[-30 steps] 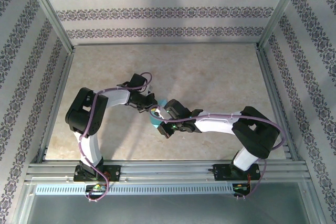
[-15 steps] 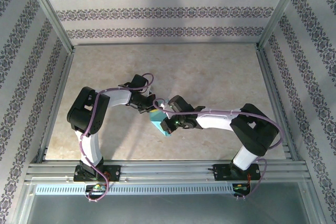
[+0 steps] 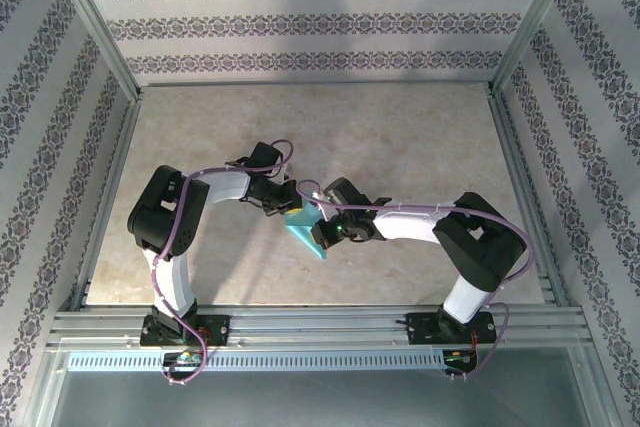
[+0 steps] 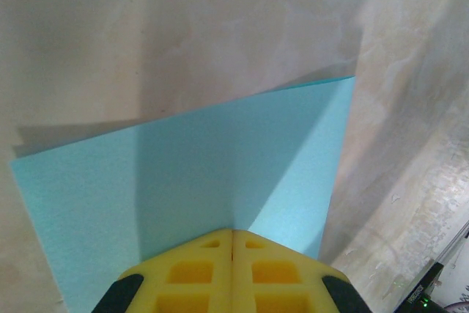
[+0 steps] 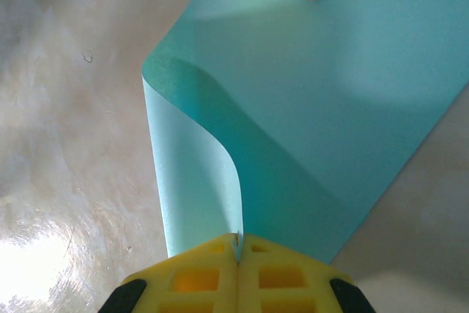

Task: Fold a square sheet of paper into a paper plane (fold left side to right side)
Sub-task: Third fold the triangle at the center of the table.

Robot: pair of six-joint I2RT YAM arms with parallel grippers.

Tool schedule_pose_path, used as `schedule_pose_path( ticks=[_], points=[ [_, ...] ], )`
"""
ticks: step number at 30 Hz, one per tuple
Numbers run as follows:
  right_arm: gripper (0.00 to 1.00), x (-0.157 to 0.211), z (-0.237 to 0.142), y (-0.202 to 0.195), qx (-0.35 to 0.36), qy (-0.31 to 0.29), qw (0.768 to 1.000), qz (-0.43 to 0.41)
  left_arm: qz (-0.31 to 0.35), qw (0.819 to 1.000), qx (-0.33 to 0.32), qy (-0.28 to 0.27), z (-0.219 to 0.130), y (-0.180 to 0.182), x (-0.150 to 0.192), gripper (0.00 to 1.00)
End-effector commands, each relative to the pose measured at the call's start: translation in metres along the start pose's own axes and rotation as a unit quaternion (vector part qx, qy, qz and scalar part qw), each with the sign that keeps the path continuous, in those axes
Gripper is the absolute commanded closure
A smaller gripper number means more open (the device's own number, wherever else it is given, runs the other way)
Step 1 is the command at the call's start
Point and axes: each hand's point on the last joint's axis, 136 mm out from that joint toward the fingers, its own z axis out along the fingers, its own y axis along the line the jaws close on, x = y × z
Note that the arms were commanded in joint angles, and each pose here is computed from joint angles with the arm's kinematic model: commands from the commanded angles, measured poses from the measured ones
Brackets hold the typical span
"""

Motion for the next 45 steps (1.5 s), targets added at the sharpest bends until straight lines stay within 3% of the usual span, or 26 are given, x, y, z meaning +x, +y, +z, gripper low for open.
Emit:
schedule_pose_path(
  ticks=[1,45],
  points=[
    [1.0,-0.007,-0.001,-0.007,0.016,-0.005,1.0,0.014,-0.004,0.999,-0.046,0.022,0.013,0.023,0.018,1.0],
    [1.0,0.001,0.001,-0.017,0.034,0.007,0.999,0.025,-0.002,0.999,-0.051,0.018,0.012,0.024,0.016,1.0]
  ],
)
